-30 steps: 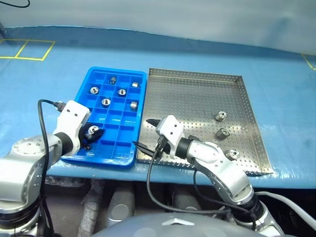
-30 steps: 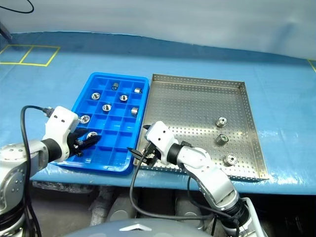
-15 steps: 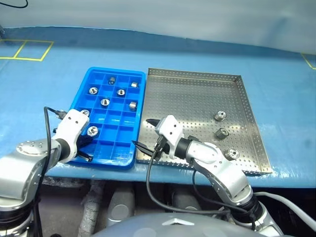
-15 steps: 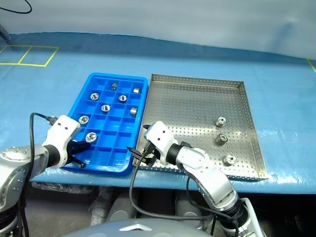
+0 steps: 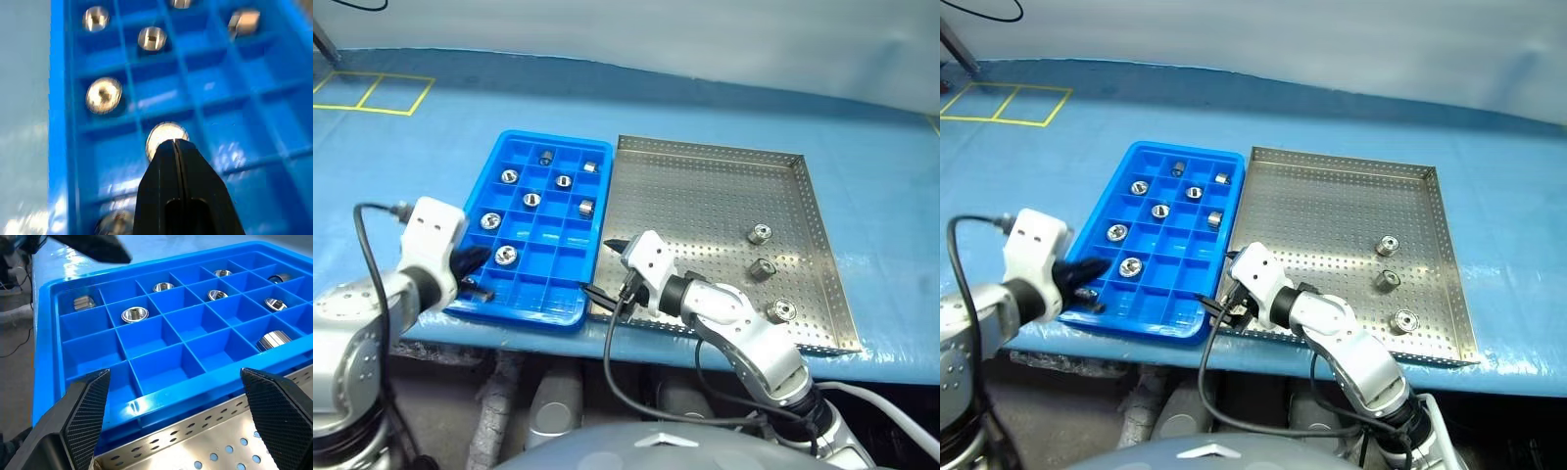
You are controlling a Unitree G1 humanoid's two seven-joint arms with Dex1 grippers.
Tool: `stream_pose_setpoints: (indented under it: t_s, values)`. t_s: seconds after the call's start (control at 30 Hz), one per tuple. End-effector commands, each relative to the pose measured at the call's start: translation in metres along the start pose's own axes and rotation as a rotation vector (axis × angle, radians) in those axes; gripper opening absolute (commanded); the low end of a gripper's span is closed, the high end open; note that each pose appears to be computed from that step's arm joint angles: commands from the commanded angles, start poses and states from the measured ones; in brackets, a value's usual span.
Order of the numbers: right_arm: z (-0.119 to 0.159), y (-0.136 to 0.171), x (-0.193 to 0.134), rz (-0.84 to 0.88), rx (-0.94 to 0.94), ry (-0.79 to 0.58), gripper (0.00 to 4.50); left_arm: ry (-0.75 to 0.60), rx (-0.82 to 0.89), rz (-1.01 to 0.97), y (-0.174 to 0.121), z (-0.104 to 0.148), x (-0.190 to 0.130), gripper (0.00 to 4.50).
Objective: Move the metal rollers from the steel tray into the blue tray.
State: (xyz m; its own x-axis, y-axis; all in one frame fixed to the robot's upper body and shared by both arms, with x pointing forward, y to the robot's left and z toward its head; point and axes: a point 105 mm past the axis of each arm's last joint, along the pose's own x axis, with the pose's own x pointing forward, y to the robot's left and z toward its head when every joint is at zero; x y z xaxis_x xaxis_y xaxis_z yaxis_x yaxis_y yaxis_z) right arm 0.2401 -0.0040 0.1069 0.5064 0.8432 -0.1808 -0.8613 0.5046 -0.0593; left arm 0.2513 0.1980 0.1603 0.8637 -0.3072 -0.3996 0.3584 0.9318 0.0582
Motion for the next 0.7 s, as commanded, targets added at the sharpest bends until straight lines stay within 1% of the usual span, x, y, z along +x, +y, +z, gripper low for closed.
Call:
stream_pose_setpoints:
  t_s: [0.03,0.1,0.17,0.23,0.33,0.4,0.47,0.5,0.57,0.7]
  values:
    - [0.009,-0.006,-0.003,-0.044,-0.030,-0.034,4.50,-0.241,0.030,-0.087,-0.024,0.036,0.007,0.03]
    - [0.009,-0.019,-0.007,-0.126,-0.027,-0.031,4.50,-0.280,0.062,-0.151,-0.044,0.037,0.019,0.03]
    - [0.009,-0.038,-0.017,-0.236,-0.025,-0.019,4.50,-0.331,0.125,-0.270,-0.070,0.036,0.027,0.03]
    - [0.008,-0.052,-0.026,-0.315,-0.030,-0.005,4.50,-0.379,0.179,-0.335,-0.085,0.036,0.033,0.03]
    - [0.001,-0.096,-0.064,-0.577,-0.060,0.088,4.50,-0.410,0.229,-0.451,-0.112,0.030,0.046,0.03]
    - [-0.004,-0.119,-0.088,-0.739,-0.051,0.155,4.50,-0.411,0.289,-0.519,-0.125,0.023,0.050,0.03]
    - [-0.006,-0.139,-0.108,-0.882,-0.013,0.205,4.50,-0.401,0.312,-0.584,-0.134,0.017,0.052,0.03]
    - [-0.007,-0.147,-0.115,-0.937,0.014,0.229,4.50,-0.386,0.274,-0.635,-0.138,0.014,0.051,0.03]
    - [-0.007,-0.157,-0.118,-1.001,0.076,0.241,4.50,-0.371,0.219,-0.710,-0.144,0.013,0.049,0.03]
    - [-0.012,-0.171,-0.114,-1.083,0.213,0.267,4.50,-0.336,0.230,-0.808,-0.152,0.009,0.045,0.03]
